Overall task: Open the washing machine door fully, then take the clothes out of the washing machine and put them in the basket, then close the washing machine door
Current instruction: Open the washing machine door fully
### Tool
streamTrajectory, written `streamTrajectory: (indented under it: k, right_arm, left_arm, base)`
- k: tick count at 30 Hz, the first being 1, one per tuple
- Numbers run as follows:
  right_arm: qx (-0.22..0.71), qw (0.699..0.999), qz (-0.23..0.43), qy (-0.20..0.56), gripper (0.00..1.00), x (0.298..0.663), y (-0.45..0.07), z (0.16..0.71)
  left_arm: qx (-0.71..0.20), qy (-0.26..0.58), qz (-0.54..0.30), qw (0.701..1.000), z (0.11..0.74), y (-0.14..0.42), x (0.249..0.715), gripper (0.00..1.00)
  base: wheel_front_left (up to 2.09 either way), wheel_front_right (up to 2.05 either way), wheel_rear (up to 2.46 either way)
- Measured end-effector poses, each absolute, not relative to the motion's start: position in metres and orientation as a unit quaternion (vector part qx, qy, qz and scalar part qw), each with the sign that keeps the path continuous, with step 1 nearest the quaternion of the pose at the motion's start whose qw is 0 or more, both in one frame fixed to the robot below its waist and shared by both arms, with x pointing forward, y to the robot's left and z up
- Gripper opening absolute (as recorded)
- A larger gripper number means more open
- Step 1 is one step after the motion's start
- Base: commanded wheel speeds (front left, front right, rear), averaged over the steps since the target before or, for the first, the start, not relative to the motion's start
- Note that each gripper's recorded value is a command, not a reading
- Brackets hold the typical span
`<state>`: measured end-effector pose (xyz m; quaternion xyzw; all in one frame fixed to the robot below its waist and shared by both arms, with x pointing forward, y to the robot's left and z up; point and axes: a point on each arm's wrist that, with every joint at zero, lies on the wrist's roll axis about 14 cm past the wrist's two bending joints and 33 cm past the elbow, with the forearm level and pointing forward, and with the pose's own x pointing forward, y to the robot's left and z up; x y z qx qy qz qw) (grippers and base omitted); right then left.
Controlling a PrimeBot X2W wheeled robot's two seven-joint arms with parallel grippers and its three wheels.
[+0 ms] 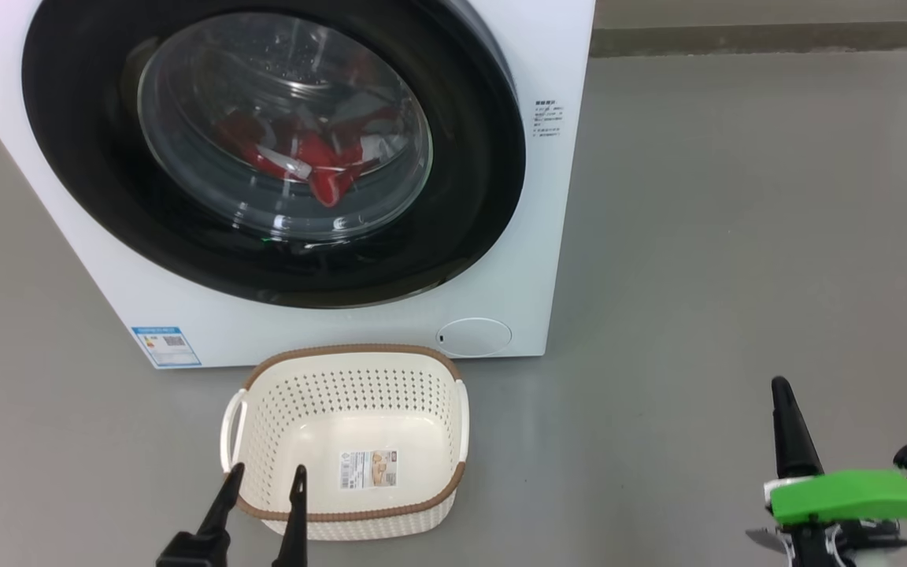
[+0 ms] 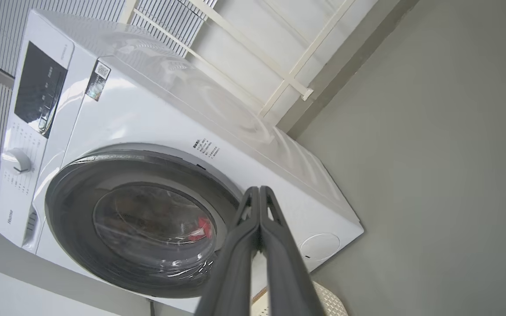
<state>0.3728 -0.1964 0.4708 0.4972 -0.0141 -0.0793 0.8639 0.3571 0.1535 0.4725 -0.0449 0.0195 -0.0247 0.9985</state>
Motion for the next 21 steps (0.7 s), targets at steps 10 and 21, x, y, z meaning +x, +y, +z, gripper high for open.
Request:
streamTrajectory:
  k: [10,21]
  right_arm:
    - [0.622,0.781,-0.056,0.009,0.00,0.425,-0.187,0.483]
    - [0.664,0.747,-0.012,0.032,0.00,0.501,-0.180,0.502]
  left_arm:
    - [-0.050,0.004,-0.028,0.998,0.483,0.151,0.374,1.00]
    - [-0.059,0.003,-0.031,0.998,0.482,0.148,0.403,1.00]
  base:
    - [0.00,0.00,0.00]
    - [0.00,0.00,0.00]
